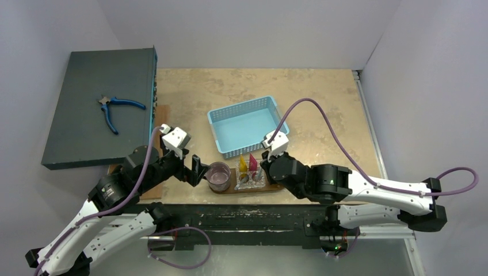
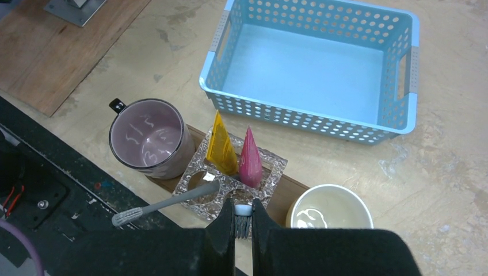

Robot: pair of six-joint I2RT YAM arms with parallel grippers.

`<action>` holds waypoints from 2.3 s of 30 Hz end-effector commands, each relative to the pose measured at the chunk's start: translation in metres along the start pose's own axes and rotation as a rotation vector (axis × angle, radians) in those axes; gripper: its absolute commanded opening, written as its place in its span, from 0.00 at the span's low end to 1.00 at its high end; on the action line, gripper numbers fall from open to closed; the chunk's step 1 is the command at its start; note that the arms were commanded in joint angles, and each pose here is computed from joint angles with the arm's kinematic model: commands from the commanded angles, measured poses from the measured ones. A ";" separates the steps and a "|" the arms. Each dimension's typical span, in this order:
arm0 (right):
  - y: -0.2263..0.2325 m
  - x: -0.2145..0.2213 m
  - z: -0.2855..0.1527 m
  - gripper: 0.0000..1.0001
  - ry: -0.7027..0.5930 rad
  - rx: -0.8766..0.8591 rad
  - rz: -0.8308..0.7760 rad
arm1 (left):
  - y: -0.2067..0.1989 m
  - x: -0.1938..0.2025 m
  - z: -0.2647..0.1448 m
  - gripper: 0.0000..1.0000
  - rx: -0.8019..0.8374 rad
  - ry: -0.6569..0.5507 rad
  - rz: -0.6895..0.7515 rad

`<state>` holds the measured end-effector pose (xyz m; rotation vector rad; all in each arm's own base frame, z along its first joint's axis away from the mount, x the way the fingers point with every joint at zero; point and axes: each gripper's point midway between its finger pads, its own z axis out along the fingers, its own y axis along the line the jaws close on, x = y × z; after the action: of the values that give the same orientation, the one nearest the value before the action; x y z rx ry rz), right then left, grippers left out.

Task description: Prepare toiletry sets of a toothbrush and toothpaste on the tray

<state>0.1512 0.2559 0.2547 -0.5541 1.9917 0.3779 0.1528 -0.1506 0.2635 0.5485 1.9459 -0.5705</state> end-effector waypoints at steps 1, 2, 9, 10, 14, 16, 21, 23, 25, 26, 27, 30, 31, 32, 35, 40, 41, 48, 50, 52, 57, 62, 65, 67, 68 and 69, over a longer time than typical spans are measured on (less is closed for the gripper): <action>0.002 -0.013 0.002 0.00 -0.100 -0.006 0.086 | -0.002 -0.007 0.000 1.00 0.009 -0.034 0.004; 0.001 -0.012 0.003 0.00 -0.109 -0.005 0.092 | -0.001 -0.007 0.000 1.00 0.007 -0.034 0.003; -0.002 -0.003 0.012 0.00 -0.163 0.003 0.133 | -0.001 -0.006 0.001 1.00 0.003 -0.027 0.006; -0.003 0.001 0.013 0.00 -0.163 0.007 0.134 | -0.001 -0.006 0.001 1.00 0.003 -0.026 0.005; -0.005 0.004 0.016 0.00 -0.182 0.010 0.144 | -0.001 -0.006 0.001 1.00 0.001 -0.024 0.006; -0.006 0.005 0.017 0.00 -0.190 0.013 0.146 | 0.000 -0.006 0.001 1.00 0.000 -0.026 0.007; -0.007 0.006 0.019 0.00 -0.211 0.018 0.151 | -0.001 -0.006 0.001 1.00 0.002 -0.025 0.009; -0.007 0.007 0.020 0.00 -0.217 0.015 0.153 | 0.000 -0.006 0.001 1.00 0.001 -0.024 0.011; -0.007 0.009 0.021 0.00 -0.218 0.015 0.153 | 0.000 -0.006 0.001 1.00 0.002 -0.025 0.010; -0.007 0.009 0.021 0.00 -0.218 0.016 0.154 | -0.001 -0.006 0.001 1.00 0.004 -0.025 0.011; -0.007 0.010 0.022 0.00 -0.218 0.014 0.155 | -0.001 -0.005 0.001 1.00 0.004 -0.022 0.011; -0.005 0.013 0.023 0.00 -0.220 0.002 0.160 | -0.001 -0.006 0.001 1.00 0.004 -0.023 0.011; -0.005 0.014 0.024 0.00 -0.221 0.000 0.162 | -0.001 -0.006 0.001 1.00 0.004 -0.023 0.012; -0.005 0.015 0.024 0.00 -0.222 -0.001 0.165 | -0.001 -0.006 0.001 1.00 0.004 -0.023 0.012; -0.004 0.017 0.025 0.00 -0.225 -0.007 0.169 | -0.001 -0.006 0.000 1.00 0.007 -0.024 0.014; -0.005 0.019 0.023 0.00 -0.237 -0.015 0.176 | -0.001 -0.006 0.001 1.00 0.007 -0.021 0.017; -0.005 0.020 0.023 0.00 -0.240 -0.018 0.177 | -0.001 -0.006 0.001 1.00 0.007 -0.020 0.017; -0.005 0.024 0.021 0.00 -0.248 -0.024 0.165 | -0.001 -0.005 0.001 1.00 0.008 -0.018 0.020; -0.005 0.025 0.021 0.00 -0.248 -0.022 0.156 | -0.002 -0.006 0.001 1.00 0.009 -0.020 0.020; -0.004 0.027 0.021 0.00 -0.248 -0.021 0.148 | -0.002 -0.005 0.001 1.00 0.009 -0.018 0.020; -0.002 0.032 0.021 0.00 -0.252 -0.005 0.127 | -0.001 -0.005 0.001 1.00 0.009 -0.017 0.019; 0.000 0.036 0.020 0.00 -0.254 0.009 0.113 | -0.002 -0.005 0.001 1.00 0.009 -0.017 0.019; -0.001 0.039 0.020 0.00 -0.255 0.025 0.105 | -0.002 -0.005 0.001 1.00 0.010 -0.017 0.019; 0.001 0.041 0.020 0.00 -0.257 0.030 0.103 | -0.001 -0.004 0.001 1.00 0.010 -0.016 0.020; 0.001 0.042 0.020 0.00 -0.256 0.031 0.098 | -0.001 -0.005 0.001 1.00 0.009 -0.017 0.020; 0.001 0.042 0.019 0.02 -0.258 0.036 0.097 | -0.002 -0.005 0.001 1.00 0.011 -0.017 0.020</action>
<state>0.1443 0.2603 0.2040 -0.4307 1.8044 0.4745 0.1526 -0.1500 0.2624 0.5544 1.9490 -0.5644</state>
